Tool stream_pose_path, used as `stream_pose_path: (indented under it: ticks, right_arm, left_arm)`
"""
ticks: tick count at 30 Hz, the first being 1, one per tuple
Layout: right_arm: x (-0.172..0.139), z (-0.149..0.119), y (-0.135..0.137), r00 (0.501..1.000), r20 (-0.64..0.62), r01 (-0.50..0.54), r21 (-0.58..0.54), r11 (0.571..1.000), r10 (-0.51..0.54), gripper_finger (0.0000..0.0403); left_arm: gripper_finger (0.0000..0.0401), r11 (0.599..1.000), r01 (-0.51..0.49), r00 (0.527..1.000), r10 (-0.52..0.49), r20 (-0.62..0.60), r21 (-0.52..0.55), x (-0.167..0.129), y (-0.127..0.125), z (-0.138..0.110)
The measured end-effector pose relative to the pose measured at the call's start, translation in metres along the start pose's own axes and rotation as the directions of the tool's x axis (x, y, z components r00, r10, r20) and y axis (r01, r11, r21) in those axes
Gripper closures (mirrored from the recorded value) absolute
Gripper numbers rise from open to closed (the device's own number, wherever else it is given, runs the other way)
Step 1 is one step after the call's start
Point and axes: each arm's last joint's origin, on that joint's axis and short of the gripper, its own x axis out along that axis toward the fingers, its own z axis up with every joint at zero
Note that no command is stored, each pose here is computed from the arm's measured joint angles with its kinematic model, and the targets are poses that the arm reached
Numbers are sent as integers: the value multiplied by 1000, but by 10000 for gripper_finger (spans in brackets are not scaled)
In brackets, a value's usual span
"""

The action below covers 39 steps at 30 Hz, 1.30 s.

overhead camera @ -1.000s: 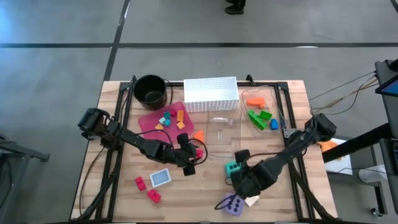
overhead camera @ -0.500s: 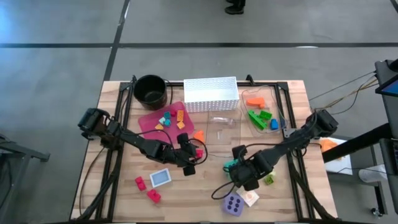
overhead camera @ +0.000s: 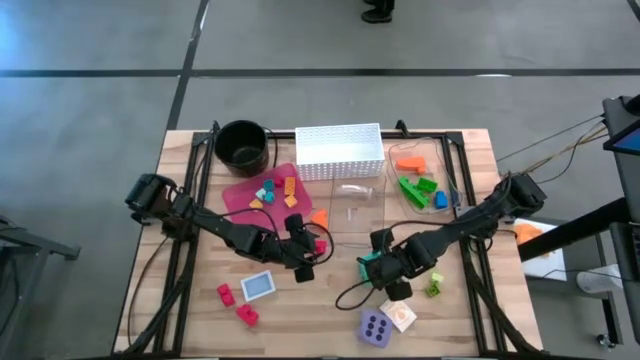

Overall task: Pick & Place Toys
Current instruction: Put the blue die into the bottom transparent bin

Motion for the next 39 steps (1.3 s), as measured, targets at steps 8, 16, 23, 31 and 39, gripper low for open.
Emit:
stream_pose_path:
  ticks: [8,16,23,31,39]
  right_arm:
    - [0,2,3,999,23,-26,41,999,25,5]
    - [-3,2,14,999,33,-41,38,998,40,5]
    - [1,-2,19,998,42,-50,72,996,47,5]
    - [0,-2,26,997,58,-63,55,997,59,5]
    - [4,-3,27,995,77,-72,55,996,68,5]
  left_arm:
    - [159,1000,0,1000,0,0,0,0,0,0]
    - [159,1000,0,1000,0,0,1,0,0,0]
    - [159,1000,0,1000,0,0,0,0,0,0]
    - [159,1000,0,1000,0,0,0,0,0,0]
    - [159,1000,0,1000,0,0,0,0,0,0]
